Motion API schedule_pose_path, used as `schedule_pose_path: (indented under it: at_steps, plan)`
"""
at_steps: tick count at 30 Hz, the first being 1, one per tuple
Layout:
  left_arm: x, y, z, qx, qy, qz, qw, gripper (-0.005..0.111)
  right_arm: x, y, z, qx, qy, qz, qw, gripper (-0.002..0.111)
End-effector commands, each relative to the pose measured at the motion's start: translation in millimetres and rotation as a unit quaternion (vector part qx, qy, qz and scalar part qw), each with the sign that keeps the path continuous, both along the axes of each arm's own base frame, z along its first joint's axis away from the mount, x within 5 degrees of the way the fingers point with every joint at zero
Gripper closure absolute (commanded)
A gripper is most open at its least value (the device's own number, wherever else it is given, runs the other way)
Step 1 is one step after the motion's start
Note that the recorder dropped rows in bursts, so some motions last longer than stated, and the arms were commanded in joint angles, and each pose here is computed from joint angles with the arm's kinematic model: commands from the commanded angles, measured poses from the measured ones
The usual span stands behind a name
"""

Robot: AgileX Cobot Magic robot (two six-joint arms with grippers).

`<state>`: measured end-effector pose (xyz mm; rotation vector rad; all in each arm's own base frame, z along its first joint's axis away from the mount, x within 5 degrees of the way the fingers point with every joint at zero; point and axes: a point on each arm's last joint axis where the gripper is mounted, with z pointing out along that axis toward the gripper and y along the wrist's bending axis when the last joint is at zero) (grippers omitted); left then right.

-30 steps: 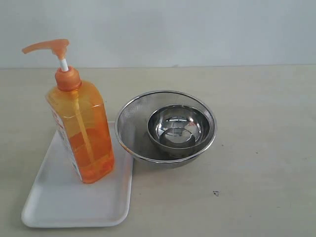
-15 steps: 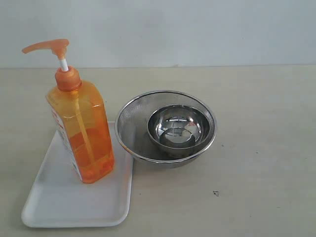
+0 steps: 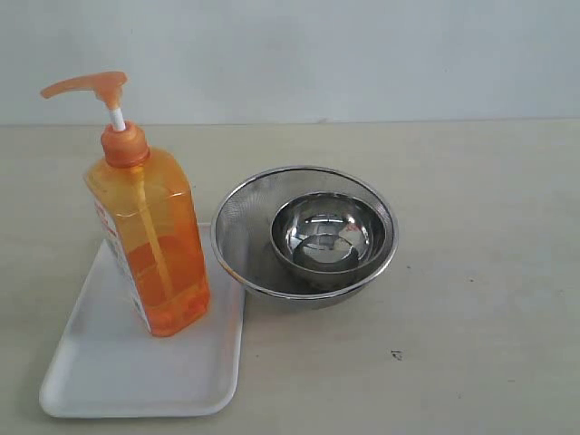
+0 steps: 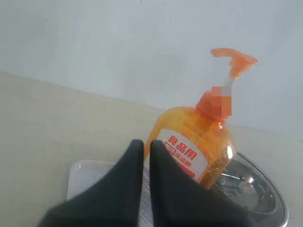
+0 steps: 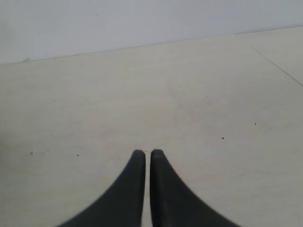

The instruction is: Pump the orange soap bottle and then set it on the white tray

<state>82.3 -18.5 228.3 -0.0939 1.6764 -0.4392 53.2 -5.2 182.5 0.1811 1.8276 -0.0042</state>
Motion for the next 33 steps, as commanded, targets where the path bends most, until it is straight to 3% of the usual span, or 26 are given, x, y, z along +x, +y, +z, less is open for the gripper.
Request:
schedule_pose_path:
  at_steps: [1,9,14,17,19,21,25,27,30,33]
  plan:
    - [-2,-5,-1,-0.001,0.002,-0.031,1.000,0.102,0,0,-1,-0.005,-0.001,-0.001,1.000,0.107]
    - [-2,-5,15,-0.005,-0.022,-0.028,0.999,0.102,0,0,-1,-0.005,-0.001,-0.001,1.000,0.107]
    - [6,-10,63,-0.002,-0.066,-0.039,0.997,0.102,0,0,-1,-0.005,-0.001,-0.001,1.000,0.107]
    - [25,-26,89,0.017,-0.053,-0.076,0.996,0.102,0,0,-1,-0.005,-0.001,-0.001,1.000,0.107]
    - [49,-41,96,0.060,-0.029,-0.103,0.992,0.102,0,0,-1,-0.005,-0.001,-0.001,1.000,0.107]
    - [71,-51,84,0.094,0.013,-0.105,0.990,0.102,0,0,-1,-0.005,-0.001,-0.001,1.000,0.107]
    - [104,-54,49,0.158,0.066,-0.045,0.984,0.102,0,0,-1,-0.005,-0.001,-0.001,1.000,0.107]
    - [107,-67,48,0.175,0.033,-0.068,0.982,0.102,0,0,-1,-0.005,-0.001,-0.001,1.000,0.107]
    - [97,-77,46,0.101,-0.044,-0.086,0.990,0.102,0,0,-1,-0.005,-0.001,-0.001,1.000,0.107]
    - [89,-78,23,0.136,-0.075,-0.113,0.981,0.102,0,0,-1,-0.005,-0.001,-0.001,1.000,0.107]
